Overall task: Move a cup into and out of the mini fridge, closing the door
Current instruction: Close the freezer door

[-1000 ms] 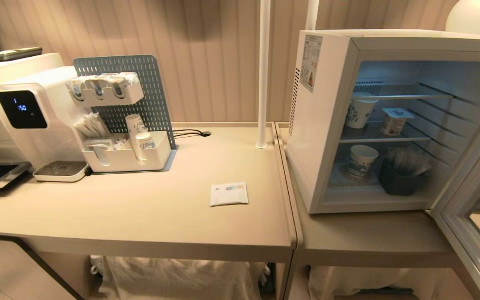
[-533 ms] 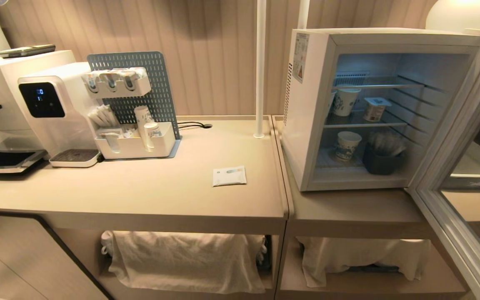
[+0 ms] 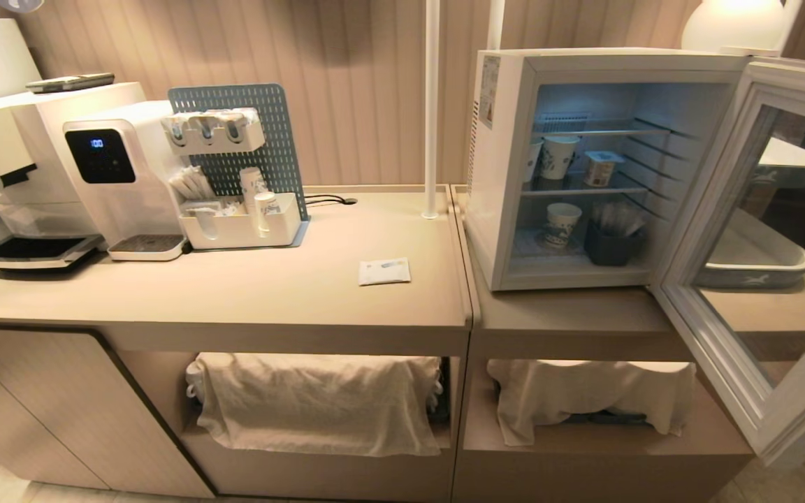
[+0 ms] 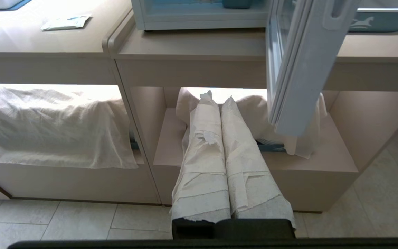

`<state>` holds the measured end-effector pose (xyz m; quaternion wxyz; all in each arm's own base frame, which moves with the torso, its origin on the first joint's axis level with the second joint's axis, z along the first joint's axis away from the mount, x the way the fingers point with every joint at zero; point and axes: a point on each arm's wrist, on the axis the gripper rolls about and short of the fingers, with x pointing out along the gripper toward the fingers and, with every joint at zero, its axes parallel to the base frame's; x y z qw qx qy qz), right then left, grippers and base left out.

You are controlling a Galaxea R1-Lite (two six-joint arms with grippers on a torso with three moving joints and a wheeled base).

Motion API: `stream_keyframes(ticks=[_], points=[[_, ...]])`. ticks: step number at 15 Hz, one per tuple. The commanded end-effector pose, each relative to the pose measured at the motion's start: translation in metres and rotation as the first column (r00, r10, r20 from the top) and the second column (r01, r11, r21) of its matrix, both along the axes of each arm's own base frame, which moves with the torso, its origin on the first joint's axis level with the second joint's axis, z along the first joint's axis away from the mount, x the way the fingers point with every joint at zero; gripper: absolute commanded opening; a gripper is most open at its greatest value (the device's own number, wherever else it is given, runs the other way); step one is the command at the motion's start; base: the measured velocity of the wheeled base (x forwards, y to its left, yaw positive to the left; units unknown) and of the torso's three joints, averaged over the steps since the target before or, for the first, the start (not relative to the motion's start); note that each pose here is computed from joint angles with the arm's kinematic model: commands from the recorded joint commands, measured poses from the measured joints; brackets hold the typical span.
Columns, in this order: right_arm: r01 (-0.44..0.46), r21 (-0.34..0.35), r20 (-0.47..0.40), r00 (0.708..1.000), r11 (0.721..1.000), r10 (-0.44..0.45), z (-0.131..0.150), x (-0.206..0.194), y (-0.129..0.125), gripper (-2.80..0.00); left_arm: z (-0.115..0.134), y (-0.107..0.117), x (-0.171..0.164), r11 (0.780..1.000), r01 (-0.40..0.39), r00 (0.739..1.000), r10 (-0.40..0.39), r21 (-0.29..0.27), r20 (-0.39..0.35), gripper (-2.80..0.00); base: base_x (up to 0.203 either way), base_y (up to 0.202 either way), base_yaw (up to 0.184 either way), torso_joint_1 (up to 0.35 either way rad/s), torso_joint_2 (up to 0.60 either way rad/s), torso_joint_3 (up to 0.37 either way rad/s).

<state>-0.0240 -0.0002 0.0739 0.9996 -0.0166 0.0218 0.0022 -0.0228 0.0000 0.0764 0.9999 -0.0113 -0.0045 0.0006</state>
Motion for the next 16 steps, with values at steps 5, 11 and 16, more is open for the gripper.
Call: stream_keyframes(ticks=[5, 11, 16], points=[[0.001, -0.001, -0.002, 1.000, 1.000, -0.001, -0.0002, 0.0001, 0.0000, -2.80, -0.0004, 0.0000, 0.0002, 1.000, 0.000, 1.000, 0.000, 0.000, -0.003, -2.80, -0.002, -0.074, -0.001, 0.002, 0.00, 0.001], [0.001, -0.001, -0.002, 1.000, 1.000, -0.001, -0.0002, 0.0001, 0.0000, -2.80, -0.0002, 0.0000, 0.0002, 1.000, 0.000, 1.000, 0.000, 0.000, -0.002, -2.80, 0.000, -0.195, 0.000, 0.002, 0.00, 0.002], [0.000, -0.001, -0.002, 1.000, 1.000, 0.000, -0.0002, 0.0001, 0.0000, -2.80, -0.0004, 0.0000, 0.0002, 1.000, 0.000, 1.000, 0.000, 0.000, -0.003, -2.80, 0.000, -0.194, 0.000, 0.002, 0.00, 0.006]])
